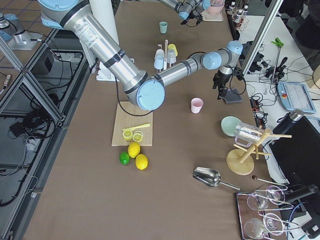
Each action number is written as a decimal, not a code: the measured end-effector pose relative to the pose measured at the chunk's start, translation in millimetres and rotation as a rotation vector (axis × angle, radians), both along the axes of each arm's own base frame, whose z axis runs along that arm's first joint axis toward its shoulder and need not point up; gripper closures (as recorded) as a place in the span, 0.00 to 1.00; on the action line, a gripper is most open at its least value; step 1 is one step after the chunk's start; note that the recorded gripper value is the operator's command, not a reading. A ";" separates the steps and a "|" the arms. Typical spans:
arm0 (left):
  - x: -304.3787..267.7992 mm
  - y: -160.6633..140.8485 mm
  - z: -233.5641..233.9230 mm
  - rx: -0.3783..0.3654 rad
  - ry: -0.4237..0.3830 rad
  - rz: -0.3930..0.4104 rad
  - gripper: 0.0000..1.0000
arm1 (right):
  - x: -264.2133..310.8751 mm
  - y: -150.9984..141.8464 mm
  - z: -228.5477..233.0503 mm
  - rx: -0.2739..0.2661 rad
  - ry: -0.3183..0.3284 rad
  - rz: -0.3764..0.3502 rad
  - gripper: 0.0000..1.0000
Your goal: Place cup on cup holder
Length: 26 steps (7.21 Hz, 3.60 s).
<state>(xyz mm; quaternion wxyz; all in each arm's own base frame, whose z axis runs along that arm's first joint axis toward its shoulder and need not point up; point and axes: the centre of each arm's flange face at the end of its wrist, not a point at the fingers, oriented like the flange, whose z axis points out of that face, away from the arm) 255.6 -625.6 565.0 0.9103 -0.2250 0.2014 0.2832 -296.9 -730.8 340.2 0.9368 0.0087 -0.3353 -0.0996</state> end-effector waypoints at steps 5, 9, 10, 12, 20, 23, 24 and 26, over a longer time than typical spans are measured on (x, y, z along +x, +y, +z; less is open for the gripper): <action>35.4 1.3 -20.5 -0.026 0.010 0.056 0.02 | -25.8 -53.6 18.3 -0.051 0.026 -0.148 0.00; 70.4 20.2 -34.5 -0.096 0.043 0.145 0.02 | -76.1 -54.8 42.4 -0.129 0.028 -0.276 0.00; 77.9 27.3 -34.9 -0.117 0.043 0.170 0.02 | -83.6 -56.8 45.0 -0.151 0.038 -0.307 0.00; 95.0 45.9 -30.4 -0.159 0.015 0.217 0.03 | -91.2 -56.5 43.8 -0.189 0.075 -0.407 0.00; 116.8 91.6 -5.3 -0.236 -0.068 0.362 0.06 | -139.7 -22.9 73.3 -0.291 0.163 -0.556 0.00; 117.0 97.3 -4.9 -0.251 -0.031 0.431 0.07 | -139.8 -17.2 88.8 -0.297 0.176 -0.605 0.00; 116.7 98.2 -5.3 -0.254 -0.022 0.447 0.06 | -143.7 -14.7 89.4 -0.296 0.179 -0.616 0.00; 117.7 103.8 -5.6 -0.278 -0.028 0.466 0.06 | -151.4 -9.0 92.2 -0.295 0.186 -0.638 0.00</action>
